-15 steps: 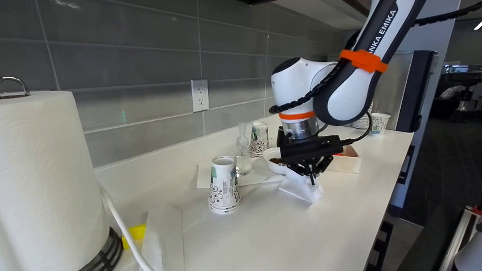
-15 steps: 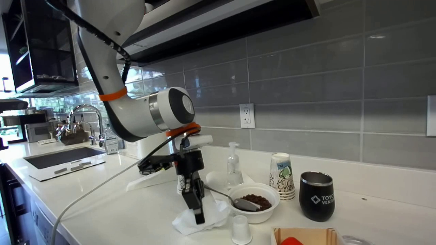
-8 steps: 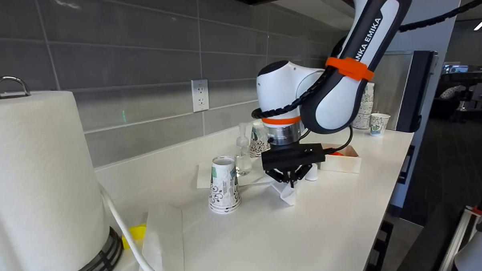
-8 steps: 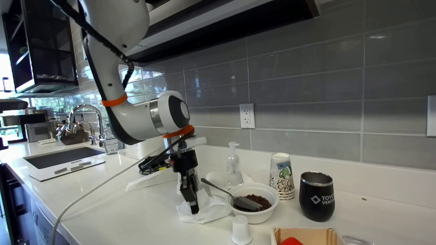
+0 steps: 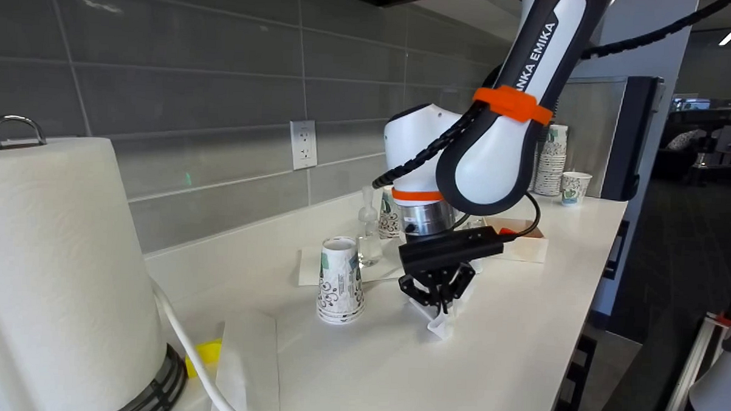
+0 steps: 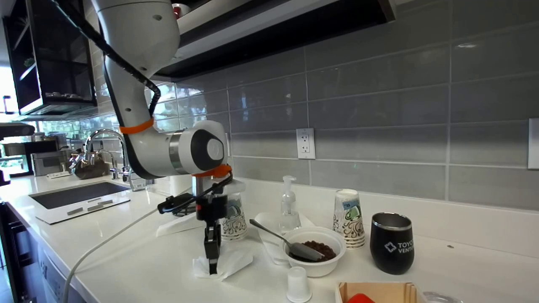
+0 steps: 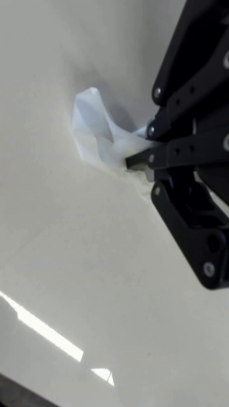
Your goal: Use the white napkin to wipe the countertop.
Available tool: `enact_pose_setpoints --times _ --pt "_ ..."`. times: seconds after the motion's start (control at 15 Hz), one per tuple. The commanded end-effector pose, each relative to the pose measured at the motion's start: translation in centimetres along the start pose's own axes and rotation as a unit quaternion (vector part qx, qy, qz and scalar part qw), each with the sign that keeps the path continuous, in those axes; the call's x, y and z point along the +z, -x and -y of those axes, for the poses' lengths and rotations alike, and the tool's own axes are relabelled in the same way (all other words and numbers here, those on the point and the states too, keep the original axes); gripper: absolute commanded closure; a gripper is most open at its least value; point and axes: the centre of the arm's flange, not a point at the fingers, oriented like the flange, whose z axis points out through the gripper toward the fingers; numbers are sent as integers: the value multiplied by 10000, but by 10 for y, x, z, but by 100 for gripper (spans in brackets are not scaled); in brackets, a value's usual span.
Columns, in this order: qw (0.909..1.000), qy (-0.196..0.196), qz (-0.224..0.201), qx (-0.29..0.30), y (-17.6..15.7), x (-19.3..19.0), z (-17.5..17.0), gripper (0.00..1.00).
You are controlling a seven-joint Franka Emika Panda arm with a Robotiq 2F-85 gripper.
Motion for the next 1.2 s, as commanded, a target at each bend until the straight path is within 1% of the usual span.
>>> enact_pose_setpoints --times 0.0,0.07,0.27,0.33,0.47,0.6,0.73,0.93,1.13 --pt "9963 627 595 -20 6 7 -43 100" --pt "9936 855 741 75 7 14 -56 100" --pt "9835 1359 1125 385 6 38 -92 100" --pt "9810 1444 1202 492 4 50 -105 100" --pt "9798 1422 1192 749 -1 64 -122 100" --pt "9798 1293 1037 1121 -9 69 -135 100" --pt "9780 1136 748 1585 -19 68 -147 100" --pt "9727 1028 304 2057 -34 70 -159 100" --pt "9653 937 16 2438 -52 74 -162 100"
